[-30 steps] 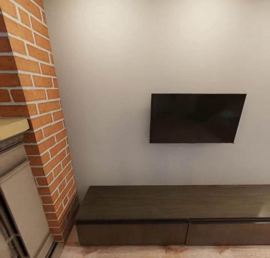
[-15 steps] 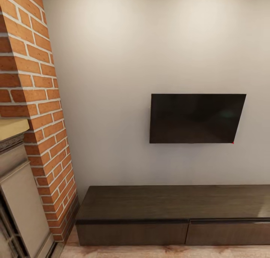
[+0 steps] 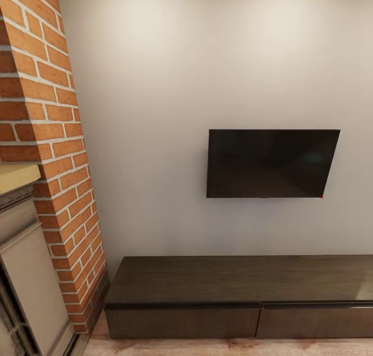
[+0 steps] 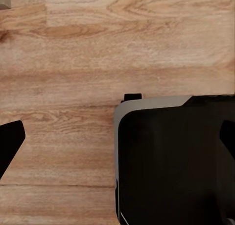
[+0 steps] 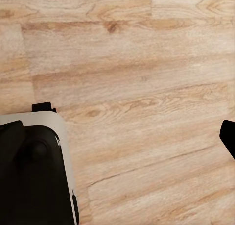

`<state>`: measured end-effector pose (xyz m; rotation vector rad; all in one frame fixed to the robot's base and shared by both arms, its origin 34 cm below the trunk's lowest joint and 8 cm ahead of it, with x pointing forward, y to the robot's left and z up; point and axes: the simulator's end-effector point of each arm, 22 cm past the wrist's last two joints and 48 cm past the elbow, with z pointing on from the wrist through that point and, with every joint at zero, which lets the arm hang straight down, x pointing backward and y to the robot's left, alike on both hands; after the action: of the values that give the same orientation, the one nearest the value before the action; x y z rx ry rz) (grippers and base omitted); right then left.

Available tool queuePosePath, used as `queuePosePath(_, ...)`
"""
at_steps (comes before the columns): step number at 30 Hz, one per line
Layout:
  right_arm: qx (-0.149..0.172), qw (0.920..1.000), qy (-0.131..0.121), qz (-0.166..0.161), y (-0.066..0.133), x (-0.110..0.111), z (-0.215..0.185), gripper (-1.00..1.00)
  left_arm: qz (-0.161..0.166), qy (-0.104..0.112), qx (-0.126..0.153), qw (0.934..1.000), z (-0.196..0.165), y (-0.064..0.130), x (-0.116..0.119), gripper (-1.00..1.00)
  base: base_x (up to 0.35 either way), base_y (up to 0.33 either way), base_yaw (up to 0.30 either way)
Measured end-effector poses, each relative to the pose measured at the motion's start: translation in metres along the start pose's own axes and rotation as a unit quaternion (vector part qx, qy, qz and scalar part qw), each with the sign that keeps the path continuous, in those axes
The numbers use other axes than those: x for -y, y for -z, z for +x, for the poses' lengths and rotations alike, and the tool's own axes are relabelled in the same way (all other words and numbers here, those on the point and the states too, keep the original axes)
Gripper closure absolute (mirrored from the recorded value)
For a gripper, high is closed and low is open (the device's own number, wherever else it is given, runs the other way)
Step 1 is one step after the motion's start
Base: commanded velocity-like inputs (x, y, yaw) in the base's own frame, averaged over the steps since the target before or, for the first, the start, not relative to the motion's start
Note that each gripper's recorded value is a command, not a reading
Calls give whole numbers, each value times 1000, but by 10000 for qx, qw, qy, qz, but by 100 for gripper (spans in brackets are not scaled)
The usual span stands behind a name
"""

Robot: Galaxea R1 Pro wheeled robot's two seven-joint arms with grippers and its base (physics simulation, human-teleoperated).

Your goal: Place each of the two pumpkins and all three candles from the living room inside a cabinet in the living room (use any cabinet), then make sure every cabinet is closed, and position the cauldron so it is next to a table in the living room.

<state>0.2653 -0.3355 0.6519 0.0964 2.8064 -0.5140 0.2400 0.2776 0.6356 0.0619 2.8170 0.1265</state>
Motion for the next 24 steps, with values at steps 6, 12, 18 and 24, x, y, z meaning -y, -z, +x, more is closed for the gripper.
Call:
queuePosePath(6, 0, 10000, 0, 0, 0, 0, 0, -100, -8, -12, -9, 10000, 1, 0, -1, -100, 0, 0, 0)
queuePosePath(12, 0, 10000, 0, 0, 0, 0, 0, -100, -19, -16, -12, 10000, 2, 0, -3, -100, 0, 0, 0)
queuePosePath(18, 0, 10000, 0, 0, 0, 0, 0, -100, -11, -8, -5, 10000, 1, 0, -2, -100, 0, 0, 0)
queuePosePath(24, 0, 10000, 0, 0, 0, 0, 0, -100, -5, -8, -9, 10000, 1, 0, -1, -100, 0, 0, 0)
